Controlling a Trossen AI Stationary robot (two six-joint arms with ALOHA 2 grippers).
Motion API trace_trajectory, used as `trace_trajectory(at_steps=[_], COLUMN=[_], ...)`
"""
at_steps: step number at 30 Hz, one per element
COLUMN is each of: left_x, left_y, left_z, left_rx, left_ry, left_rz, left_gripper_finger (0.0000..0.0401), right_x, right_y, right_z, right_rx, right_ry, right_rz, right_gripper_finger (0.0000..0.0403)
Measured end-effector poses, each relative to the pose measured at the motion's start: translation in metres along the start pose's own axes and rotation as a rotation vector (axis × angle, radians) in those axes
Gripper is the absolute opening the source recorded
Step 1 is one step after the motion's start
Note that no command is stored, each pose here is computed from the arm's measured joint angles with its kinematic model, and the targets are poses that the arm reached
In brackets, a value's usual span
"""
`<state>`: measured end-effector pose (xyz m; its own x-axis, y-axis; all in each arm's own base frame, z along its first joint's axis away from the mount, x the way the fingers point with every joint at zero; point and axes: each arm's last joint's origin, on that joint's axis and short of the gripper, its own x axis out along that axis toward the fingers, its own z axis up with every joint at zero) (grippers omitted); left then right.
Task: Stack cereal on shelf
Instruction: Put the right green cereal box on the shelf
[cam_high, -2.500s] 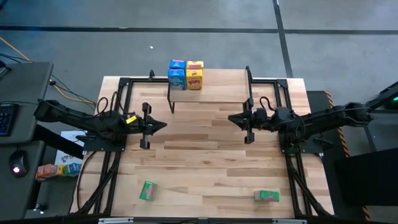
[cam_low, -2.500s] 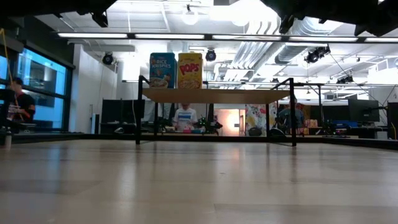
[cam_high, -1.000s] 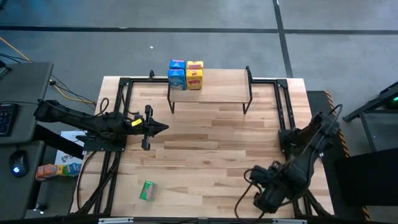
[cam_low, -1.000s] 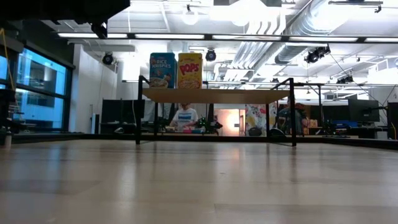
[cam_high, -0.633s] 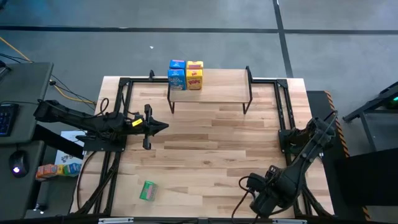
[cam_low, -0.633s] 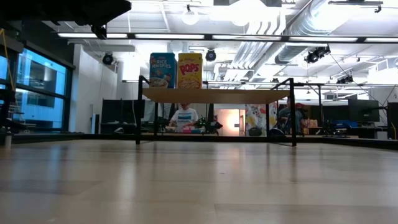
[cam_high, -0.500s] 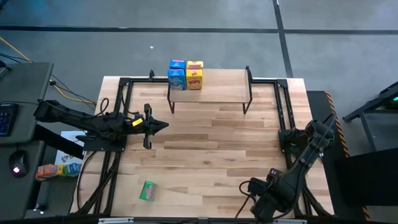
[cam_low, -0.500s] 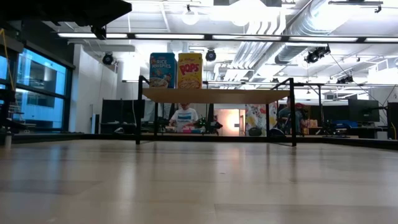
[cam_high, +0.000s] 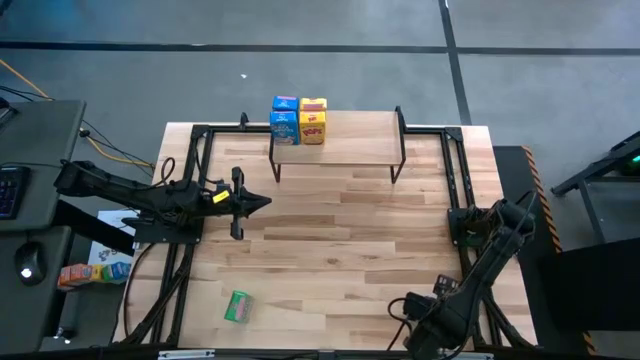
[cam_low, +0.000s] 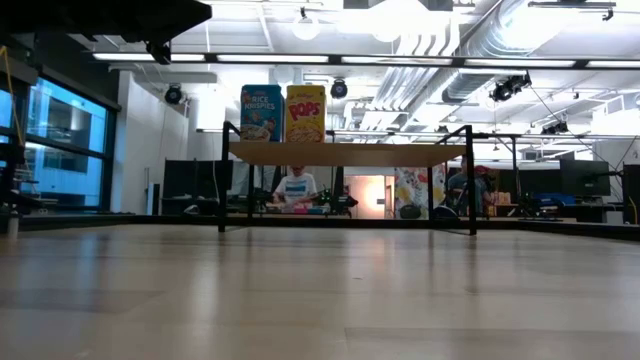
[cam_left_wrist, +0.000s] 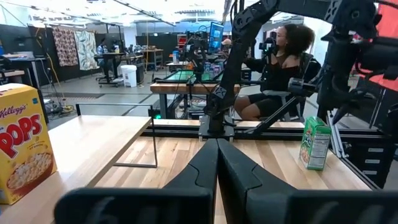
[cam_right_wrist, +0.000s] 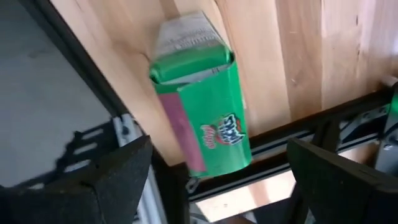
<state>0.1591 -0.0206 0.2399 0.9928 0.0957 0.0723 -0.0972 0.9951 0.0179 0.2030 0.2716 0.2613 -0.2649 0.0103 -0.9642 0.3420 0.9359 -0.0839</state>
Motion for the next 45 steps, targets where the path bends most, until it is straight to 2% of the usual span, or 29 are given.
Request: trace_trajectory(at_steps=[8, 15, 20, 24, 35, 39, 45], left_x=[0.0, 0.0, 0.0, 0.0, 0.0, 0.0, 0.0], left_y=[0.0, 0.0, 0.0, 0.0, 0.0, 0.0, 0.0], left_z=[0.0, -0.002, -0.002, -0.002, -0.002, -0.002, -0.002], left_rx=[0.001, 0.006, 0.007, 0.006, 0.006, 0.006, 0.006], left_ry=[0.001, 0.023, 0.024, 0.024, 0.023, 0.024, 0.023], left_rz=[0.0, -0.001, -0.001, -0.001, 0.0, 0.0, 0.002], left_gripper_finger=[0.0, 0.0, 0.0, 0.0, 0.0, 0.0, 0.0], right_x=[0.019, 0.041, 0.044, 0.044, 0.036, 0.016, -0.035], right_y=[-0.005, -0.002, -0.001, -0.001, 0.001, 0.001, -0.005], right_z=[0.004, 0.01, 0.011, 0.011, 0.013, 0.021, 0.045], right_rx=[-0.061, -0.115, -0.128, -0.147, -0.232, -0.262, -0.307], right_ry=[-0.025, -0.031, -0.033, -0.033, -0.043, -0.12, -0.348], right_rz=[-0.074, -0.036, -0.027, -0.026, 0.001, 0.01, 0.014], right_gripper_finger=[0.0353, 0.0353, 0.0341, 0.0308, 0.0182, 0.0146, 0.0111])
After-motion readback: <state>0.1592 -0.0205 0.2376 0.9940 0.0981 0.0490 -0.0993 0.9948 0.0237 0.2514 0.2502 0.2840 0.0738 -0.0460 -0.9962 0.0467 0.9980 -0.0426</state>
